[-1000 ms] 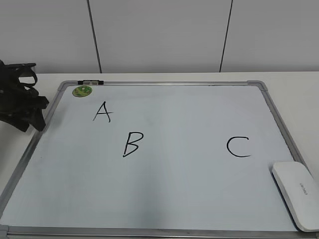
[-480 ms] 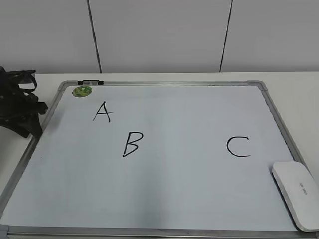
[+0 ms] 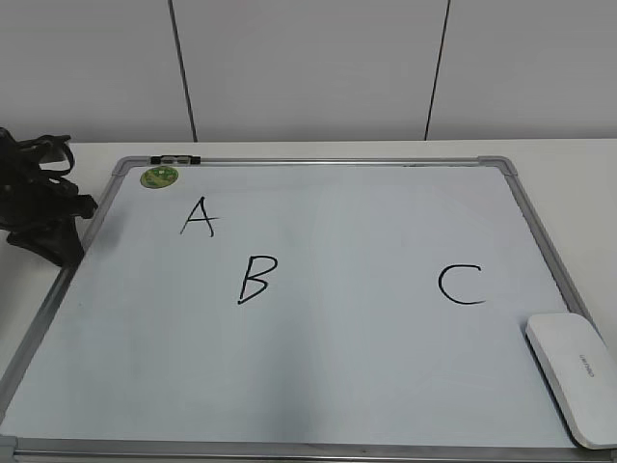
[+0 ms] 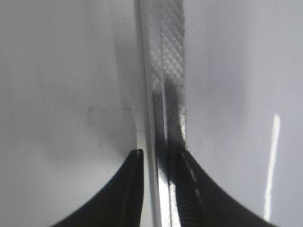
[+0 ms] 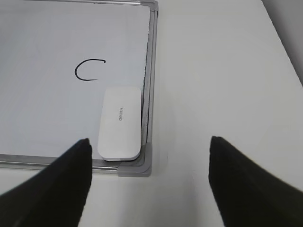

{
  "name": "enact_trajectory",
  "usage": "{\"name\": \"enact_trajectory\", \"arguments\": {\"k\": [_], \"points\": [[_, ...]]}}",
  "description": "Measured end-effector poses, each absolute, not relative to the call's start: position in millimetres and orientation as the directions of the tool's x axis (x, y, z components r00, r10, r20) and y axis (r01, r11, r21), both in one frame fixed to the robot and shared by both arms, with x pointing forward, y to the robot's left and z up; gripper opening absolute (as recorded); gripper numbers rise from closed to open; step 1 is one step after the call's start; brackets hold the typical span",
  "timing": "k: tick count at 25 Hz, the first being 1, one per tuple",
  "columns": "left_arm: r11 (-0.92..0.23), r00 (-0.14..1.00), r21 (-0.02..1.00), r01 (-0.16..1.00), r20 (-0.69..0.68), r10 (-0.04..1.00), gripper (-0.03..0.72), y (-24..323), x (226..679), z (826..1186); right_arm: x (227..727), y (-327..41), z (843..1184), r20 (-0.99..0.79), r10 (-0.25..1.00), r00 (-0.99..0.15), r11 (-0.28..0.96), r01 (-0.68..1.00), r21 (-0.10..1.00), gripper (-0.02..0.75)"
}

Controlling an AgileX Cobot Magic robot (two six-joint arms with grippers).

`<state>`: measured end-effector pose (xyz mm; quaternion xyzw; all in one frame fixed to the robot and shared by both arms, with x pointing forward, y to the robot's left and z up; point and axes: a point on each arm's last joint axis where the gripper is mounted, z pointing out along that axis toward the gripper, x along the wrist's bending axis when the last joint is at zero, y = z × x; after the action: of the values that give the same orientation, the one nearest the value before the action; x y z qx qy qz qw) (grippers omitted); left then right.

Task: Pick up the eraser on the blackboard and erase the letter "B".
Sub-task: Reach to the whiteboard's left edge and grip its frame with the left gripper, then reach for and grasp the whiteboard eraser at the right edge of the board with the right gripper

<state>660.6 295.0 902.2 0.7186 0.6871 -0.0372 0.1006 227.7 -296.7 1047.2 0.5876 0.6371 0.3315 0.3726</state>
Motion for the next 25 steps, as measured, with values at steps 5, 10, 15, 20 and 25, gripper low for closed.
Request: {"name": "enact_trajectory", "arguments": {"k": [5,10,15,20,25], "points": [[-0.032,0.049,0.087,0.996,-0.203,0.978,0.015,295,660,903,228,-297,1047,-0.085,0.996,-0.032,0.090,0.502,0.860,0.587],[-0.027,0.044,0.084,0.996,-0.207,0.977,0.012,295,660,903,227,-297,1048,-0.085,0.996,-0.032,0.090,0.500,0.862,0.587],[-0.026,0.043,0.084,0.996,-0.209,0.977,0.012,295,660,903,247,-295,1055,-0.054,0.997,-0.053,0.075,0.595,0.800,0.587],[-0.026,0.043,0.084,0.996,-0.209,0.977,0.011,295,660,903,283,-294,1059,-0.008,0.998,-0.070,0.058,0.742,0.668,0.587],[-0.025,0.042,0.082,0.996,-0.211,0.977,0.011,295,660,903,322,-293,1053,0.046,0.996,-0.070,0.035,0.846,0.531,0.587]]}}
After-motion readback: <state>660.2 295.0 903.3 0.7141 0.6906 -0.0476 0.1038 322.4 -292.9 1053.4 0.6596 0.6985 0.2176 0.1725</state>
